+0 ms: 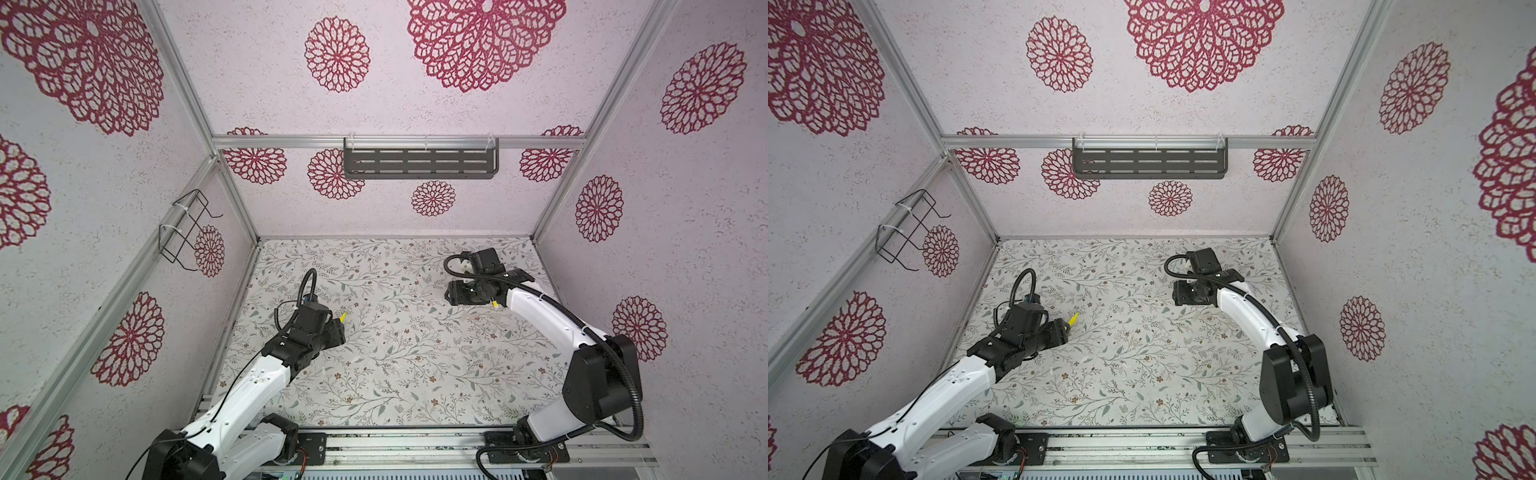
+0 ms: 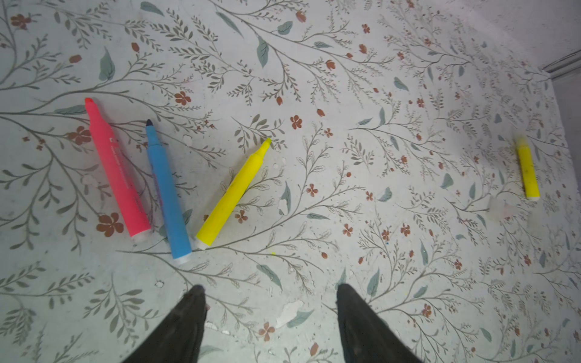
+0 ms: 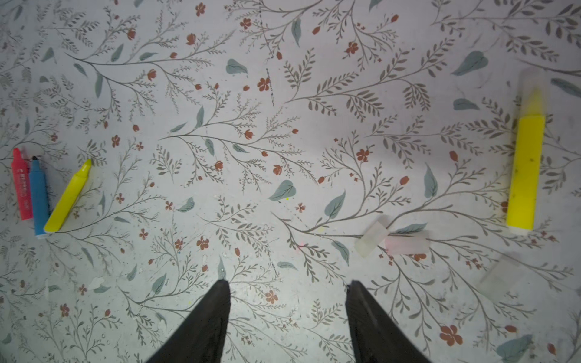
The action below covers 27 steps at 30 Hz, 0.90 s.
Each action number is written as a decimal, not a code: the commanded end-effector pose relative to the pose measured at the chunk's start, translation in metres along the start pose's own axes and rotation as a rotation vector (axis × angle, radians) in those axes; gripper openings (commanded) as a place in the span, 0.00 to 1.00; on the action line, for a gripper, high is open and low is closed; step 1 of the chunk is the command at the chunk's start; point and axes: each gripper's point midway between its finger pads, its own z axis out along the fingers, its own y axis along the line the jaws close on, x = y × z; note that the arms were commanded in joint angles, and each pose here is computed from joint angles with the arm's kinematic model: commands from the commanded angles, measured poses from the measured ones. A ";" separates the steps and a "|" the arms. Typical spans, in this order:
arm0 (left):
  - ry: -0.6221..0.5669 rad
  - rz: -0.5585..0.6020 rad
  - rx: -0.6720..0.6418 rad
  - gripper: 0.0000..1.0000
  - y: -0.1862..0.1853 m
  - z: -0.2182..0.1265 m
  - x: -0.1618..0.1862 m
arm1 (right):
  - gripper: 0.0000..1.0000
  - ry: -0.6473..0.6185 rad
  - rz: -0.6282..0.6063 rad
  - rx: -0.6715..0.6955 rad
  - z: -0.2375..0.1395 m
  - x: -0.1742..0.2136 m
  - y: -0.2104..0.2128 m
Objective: Insert the pens into the pen caps
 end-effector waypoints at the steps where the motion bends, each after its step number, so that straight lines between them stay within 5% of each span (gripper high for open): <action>1: -0.019 -0.001 0.040 0.69 -0.007 0.010 -0.013 | 0.62 -0.071 0.015 -0.092 -0.019 -0.007 0.020; 11: 0.061 -0.019 -0.007 0.66 0.004 0.061 -0.019 | 0.62 -0.167 0.011 -0.226 -0.049 0.000 0.042; 27: 0.143 -0.018 -0.070 0.63 0.016 0.100 -0.018 | 0.63 -0.201 0.016 -0.260 -0.063 0.013 0.044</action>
